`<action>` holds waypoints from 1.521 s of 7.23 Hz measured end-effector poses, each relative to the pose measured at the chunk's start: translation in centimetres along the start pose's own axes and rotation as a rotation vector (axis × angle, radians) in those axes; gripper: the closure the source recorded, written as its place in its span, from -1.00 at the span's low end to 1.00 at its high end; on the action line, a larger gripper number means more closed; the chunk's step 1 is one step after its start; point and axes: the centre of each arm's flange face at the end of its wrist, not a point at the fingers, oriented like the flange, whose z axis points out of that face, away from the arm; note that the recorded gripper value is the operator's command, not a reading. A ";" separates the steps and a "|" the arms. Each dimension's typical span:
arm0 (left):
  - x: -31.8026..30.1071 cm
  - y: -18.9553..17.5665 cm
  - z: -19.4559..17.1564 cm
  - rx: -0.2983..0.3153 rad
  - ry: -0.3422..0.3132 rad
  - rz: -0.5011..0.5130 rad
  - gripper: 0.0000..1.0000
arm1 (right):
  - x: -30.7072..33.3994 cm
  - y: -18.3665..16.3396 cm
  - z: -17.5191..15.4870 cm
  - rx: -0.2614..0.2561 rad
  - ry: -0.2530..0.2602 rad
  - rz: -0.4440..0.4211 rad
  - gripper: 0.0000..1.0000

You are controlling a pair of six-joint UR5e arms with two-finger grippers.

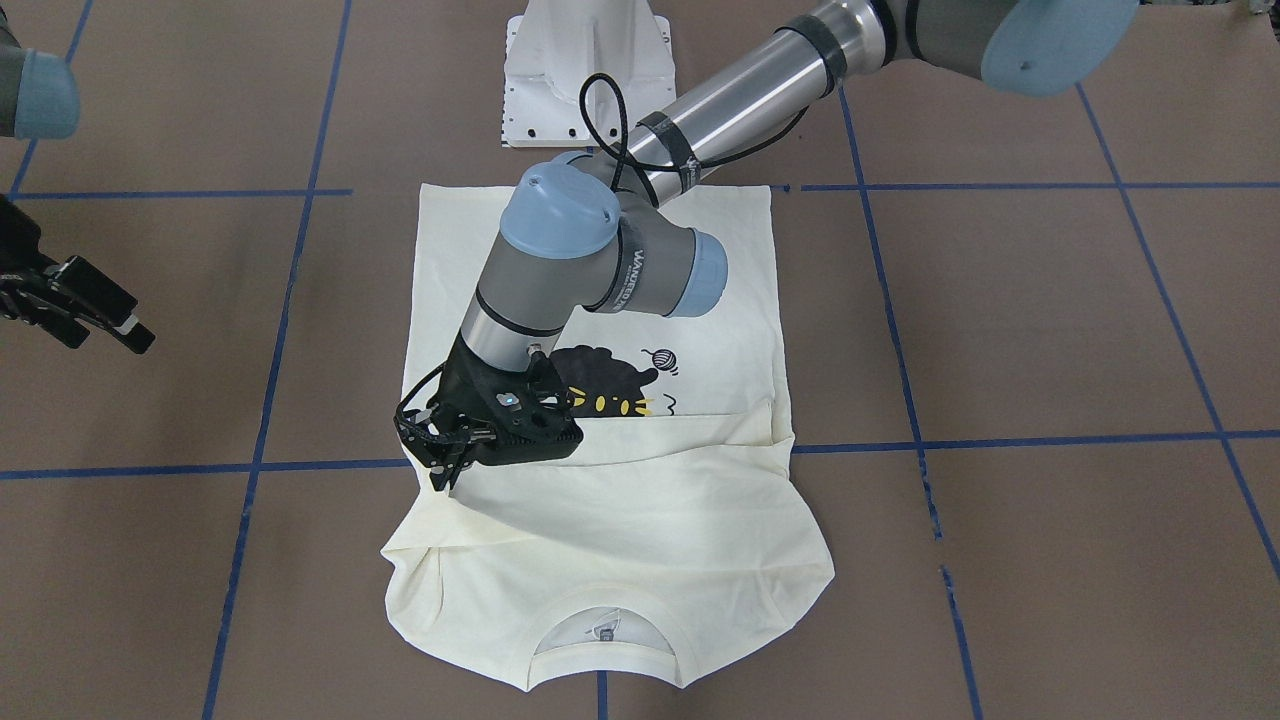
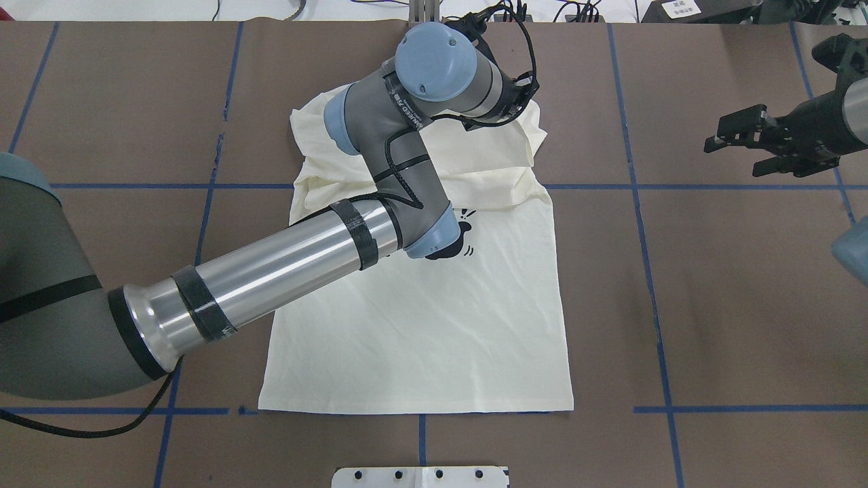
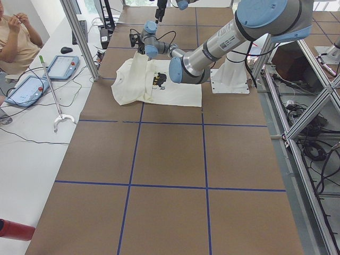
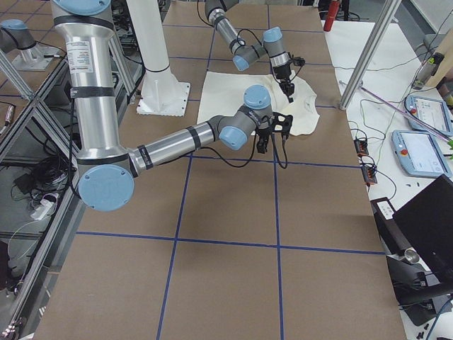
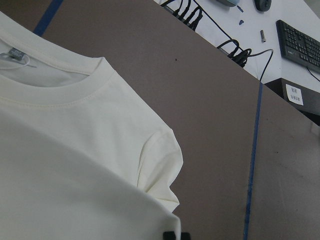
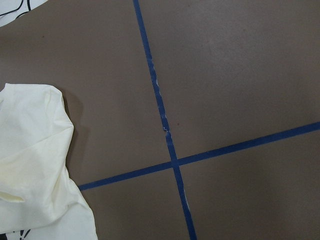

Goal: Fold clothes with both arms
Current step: 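Fold the sleeve with the left gripper across the shirt toward the far shoulder, then release the sleeve with the left gripper while the right gripper moves toward the hem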

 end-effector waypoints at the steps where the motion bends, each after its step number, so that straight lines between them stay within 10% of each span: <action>1: 0.1 0.4 0.3 -0.002 0.001 0.007 -0.01 | 0.0 0.0 0.0 0.000 0.001 0.000 -1.00; 2: 0.0 0.8 0.8 -0.007 0.002 0.017 -0.36 | 0.1 0.0 0.1 0.001 0.003 0.002 -1.00; 7: 1.0 2.0 -1.9 -0.049 0.028 0.036 -0.45 | -1.1 0.7 0.4 -0.007 -0.007 0.031 -1.00; 11: -12.4 1.1 -13.7 -0.128 0.041 0.066 -0.42 | -7.6 13.7 6.0 -0.006 0.012 0.190 -0.96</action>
